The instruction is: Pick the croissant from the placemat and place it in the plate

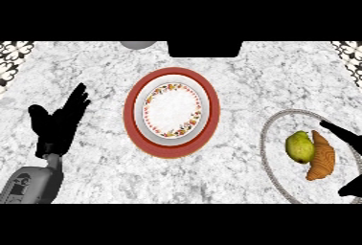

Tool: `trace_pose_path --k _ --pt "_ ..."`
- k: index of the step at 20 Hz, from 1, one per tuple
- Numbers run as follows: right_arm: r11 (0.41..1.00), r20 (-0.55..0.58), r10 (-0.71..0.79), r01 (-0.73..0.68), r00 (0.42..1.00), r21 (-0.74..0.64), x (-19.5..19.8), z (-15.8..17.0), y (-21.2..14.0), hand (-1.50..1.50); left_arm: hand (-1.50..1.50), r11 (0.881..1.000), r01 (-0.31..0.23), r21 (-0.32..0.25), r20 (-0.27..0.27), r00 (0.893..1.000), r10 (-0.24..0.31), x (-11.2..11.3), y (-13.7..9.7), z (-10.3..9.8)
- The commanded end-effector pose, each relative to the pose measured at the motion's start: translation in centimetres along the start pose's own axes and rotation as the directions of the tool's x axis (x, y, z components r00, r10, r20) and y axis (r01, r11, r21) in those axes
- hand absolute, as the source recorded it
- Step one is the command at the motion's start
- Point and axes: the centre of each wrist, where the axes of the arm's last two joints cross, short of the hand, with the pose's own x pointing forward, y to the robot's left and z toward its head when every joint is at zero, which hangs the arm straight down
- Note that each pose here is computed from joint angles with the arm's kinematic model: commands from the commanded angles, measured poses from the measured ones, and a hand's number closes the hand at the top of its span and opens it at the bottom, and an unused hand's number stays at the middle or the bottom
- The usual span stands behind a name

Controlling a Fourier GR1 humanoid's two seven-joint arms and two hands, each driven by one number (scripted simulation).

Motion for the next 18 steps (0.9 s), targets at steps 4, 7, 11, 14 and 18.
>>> trace_pose_path --k 4,7,11,14,18 --pt "1.0 -0.029 0.015 -0.015 0.999 0.011 1.3 -3.9 -0.1 -1.5 0.0 1.0 -0.001 -0.002 0.01 1.0 0.001 -0.5 -0.5 0.9" --pt "0.999 -0.043 0.043 -0.042 0.998 0.026 -0.4 -3.4 1.3 -1.5 0.0 1.0 -0.004 -0.01 0.005 1.0 0.004 -0.8 0.5 0.3" --pt "0.996 -0.049 0.069 -0.066 0.996 0.067 -0.6 -3.8 -0.3 -1.5 0.0 1.0 -0.007 -0.015 -0.005 1.0 0.007 -1.0 -2.1 1.5" --pt "0.988 -0.003 0.089 -0.088 0.996 0.127 0.9 -4.1 1.5 1.5 0.0 1.0 0.01 -0.01 0.002 1.0 -0.01 -1.2 1.4 1.0" --pt "0.981 0.084 0.113 -0.125 0.99 0.15 0.9 -4.4 1.6 1.5 0.0 1.0 -0.004 -0.009 0.002 1.0 0.004 0.2 0.0 1.4"
